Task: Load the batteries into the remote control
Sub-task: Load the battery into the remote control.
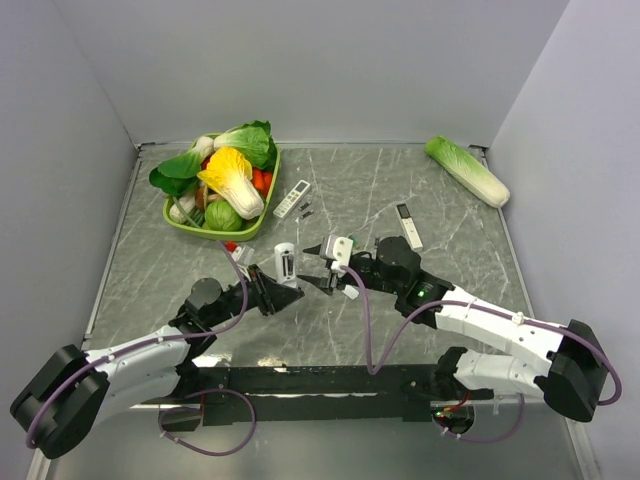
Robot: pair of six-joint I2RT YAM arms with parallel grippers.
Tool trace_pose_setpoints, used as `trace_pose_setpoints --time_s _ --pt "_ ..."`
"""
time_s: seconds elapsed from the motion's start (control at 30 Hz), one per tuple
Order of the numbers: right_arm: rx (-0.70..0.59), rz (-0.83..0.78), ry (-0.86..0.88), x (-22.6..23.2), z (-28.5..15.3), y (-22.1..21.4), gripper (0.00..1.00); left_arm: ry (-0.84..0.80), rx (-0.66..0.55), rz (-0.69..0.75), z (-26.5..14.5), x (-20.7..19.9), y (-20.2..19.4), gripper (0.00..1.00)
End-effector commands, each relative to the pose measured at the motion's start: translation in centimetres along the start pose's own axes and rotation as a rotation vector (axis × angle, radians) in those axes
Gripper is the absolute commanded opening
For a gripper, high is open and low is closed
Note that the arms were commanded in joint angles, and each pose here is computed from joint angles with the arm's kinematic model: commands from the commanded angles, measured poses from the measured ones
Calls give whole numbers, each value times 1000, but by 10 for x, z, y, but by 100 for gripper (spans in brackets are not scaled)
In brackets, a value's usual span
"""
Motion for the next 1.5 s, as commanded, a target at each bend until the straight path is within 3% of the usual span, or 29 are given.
trace_pose_setpoints --time_s 0.0,0.23,0.7,1.47 --pt "-103 -92 6 -13 -1 13 59 -116 3 44 6 -25 10 1" --pt "-96 -108 42 -19 5 11 44 -127 24 53 8 -27 8 1" --pt "-72 -122 50 -27 13 10 40 -136 52 62 13 -29 4 1" --pt "6 -79 158 -15 19 -12 18 -195 12 67 12 -44 11 1"
Point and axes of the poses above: each gripper's point midway between its finger pads, its own z axis out along the fingers, its own x axis along the line the jaws close on, y = z × x, the point moved 8 cm from there along -z, back along the fingers, and after that the axes turned 14 degrees about -z, right-handed, at the moved point
